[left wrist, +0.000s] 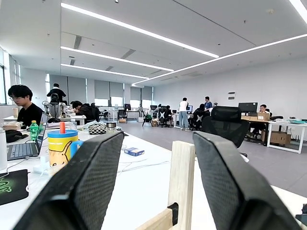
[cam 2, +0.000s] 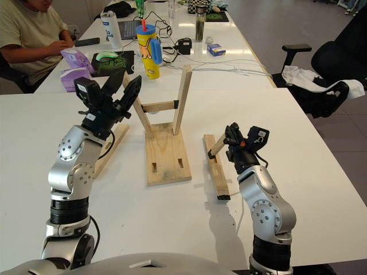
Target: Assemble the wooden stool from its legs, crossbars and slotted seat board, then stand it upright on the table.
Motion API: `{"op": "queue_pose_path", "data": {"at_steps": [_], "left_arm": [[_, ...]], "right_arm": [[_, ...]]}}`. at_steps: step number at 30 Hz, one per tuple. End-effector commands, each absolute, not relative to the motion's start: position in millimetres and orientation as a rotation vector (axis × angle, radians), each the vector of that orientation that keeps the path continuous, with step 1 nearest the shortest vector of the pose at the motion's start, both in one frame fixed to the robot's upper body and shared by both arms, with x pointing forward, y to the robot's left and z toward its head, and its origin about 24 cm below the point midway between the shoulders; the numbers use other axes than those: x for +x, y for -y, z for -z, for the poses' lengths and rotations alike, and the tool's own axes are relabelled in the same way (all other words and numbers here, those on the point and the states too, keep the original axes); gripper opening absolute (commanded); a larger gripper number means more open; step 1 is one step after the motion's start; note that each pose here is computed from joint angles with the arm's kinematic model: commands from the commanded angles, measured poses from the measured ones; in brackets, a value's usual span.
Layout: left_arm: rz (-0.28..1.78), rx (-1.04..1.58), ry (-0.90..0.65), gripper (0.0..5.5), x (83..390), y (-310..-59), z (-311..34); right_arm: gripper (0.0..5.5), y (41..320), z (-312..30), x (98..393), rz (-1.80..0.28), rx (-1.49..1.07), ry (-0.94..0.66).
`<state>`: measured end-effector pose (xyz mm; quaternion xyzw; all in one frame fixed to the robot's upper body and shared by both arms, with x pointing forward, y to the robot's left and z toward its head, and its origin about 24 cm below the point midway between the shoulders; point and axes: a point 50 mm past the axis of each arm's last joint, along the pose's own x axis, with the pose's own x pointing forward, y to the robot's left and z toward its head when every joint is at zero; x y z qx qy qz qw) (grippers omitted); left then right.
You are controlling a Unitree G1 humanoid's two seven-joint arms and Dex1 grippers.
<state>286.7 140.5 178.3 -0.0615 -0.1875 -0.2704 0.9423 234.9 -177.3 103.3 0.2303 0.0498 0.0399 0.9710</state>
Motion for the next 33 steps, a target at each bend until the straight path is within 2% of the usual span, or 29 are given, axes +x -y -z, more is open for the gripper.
{"op": "queue_pose_path", "data": {"at_steps": [1, 12, 20, 23, 28, 33], "left_arm": [[0.546, -0.101, 0.347, 2.67, 287.6, -144.5, -171.4], [0.568, -0.066, 0.325, 2.67, 286.1, -141.4, -166.8], [0.554, -0.072, 0.314, 2.67, 287.4, -144.2, -163.3], [0.547, -0.071, 0.316, 2.67, 288.6, -144.9, -163.3], [0.526, -0.081, 0.311, 2.67, 288.3, -147.3, -160.0], [0.513, -0.081, 0.306, 2.67, 286.0, -148.8, -157.3]], "right_arm": [[0.47, 180.9, -94.9, 233.7, -0.052, 0.438, -0.103], [0.46, 186.8, -79.5, 240.2, -0.046, 0.386, -0.111], [0.46, 173.8, -67.2, 242.6, -0.109, 0.220, -0.125], [0.46, 167.2, -60.8, 238.6, -0.150, 0.144, -0.129], [0.46, 173.3, -28.3, 220.0, -0.171, 0.088, -0.230], [0.46, 175.7, -20.1, 212.6, -0.195, 0.079, -0.251]]}}
